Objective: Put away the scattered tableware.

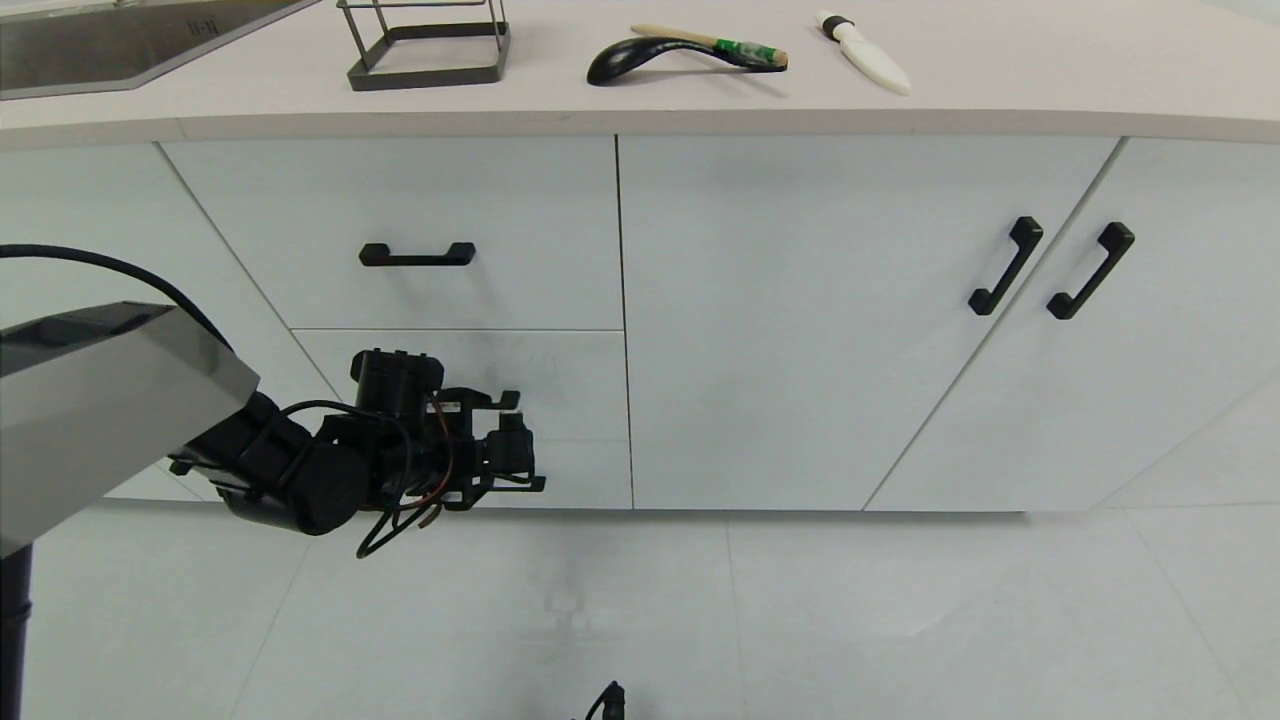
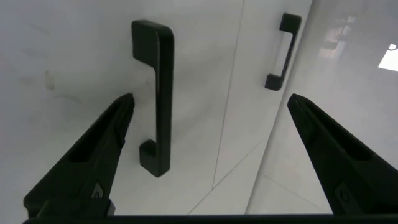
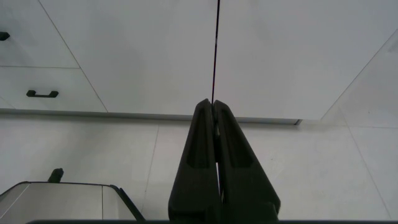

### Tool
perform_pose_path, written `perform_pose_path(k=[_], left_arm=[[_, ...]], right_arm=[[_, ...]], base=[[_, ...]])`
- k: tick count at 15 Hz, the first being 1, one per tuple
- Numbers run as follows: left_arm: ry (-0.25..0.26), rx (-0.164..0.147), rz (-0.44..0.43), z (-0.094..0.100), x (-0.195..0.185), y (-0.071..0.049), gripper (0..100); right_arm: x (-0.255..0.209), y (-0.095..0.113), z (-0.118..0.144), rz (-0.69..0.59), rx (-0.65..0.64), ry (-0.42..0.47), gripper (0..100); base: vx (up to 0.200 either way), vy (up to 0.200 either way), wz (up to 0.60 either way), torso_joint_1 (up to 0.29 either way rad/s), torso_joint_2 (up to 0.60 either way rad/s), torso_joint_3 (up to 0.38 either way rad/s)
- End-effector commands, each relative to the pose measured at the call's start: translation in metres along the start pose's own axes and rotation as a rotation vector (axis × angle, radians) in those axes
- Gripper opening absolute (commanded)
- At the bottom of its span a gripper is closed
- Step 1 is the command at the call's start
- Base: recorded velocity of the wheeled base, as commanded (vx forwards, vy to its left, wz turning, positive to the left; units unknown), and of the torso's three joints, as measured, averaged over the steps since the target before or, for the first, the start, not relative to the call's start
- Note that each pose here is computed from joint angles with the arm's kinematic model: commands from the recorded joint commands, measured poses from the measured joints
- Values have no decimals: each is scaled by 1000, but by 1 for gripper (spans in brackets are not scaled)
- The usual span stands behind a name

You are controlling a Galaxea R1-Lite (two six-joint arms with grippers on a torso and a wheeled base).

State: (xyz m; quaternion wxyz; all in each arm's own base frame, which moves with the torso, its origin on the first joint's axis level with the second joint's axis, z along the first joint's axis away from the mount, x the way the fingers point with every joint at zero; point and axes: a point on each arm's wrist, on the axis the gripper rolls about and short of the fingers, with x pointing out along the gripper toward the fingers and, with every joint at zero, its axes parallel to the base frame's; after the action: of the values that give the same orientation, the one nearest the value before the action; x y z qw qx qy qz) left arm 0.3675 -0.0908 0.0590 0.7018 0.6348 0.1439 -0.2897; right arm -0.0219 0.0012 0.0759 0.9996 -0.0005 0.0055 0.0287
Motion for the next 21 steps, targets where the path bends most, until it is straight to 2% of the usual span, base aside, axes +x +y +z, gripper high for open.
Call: perform_pose_path(k=[1, 6, 9, 15, 21], left_arm=[[10, -5, 1, -3, 1, 0, 100], [6, -9, 83, -6, 10, 7, 100], [10, -12, 35, -6, 10, -5, 100], [17, -16, 7, -9, 7, -14, 100], [29, -25, 39, -14, -16, -7, 100]], right_arm=[[0, 0, 0, 1, 0, 1, 0], [0, 0, 0, 1, 0, 1, 0], [0, 0, 0, -1, 0, 1, 0], [0, 0, 0, 1, 0, 1, 0], [0, 0, 0, 1, 0, 1, 0]], base=[[0, 0, 0, 0, 0, 0], [0, 0, 0, 0, 0, 0], [0, 0, 0, 0, 0, 0], [0, 0, 0, 0, 0, 0], [0, 0, 0, 0, 0, 0]])
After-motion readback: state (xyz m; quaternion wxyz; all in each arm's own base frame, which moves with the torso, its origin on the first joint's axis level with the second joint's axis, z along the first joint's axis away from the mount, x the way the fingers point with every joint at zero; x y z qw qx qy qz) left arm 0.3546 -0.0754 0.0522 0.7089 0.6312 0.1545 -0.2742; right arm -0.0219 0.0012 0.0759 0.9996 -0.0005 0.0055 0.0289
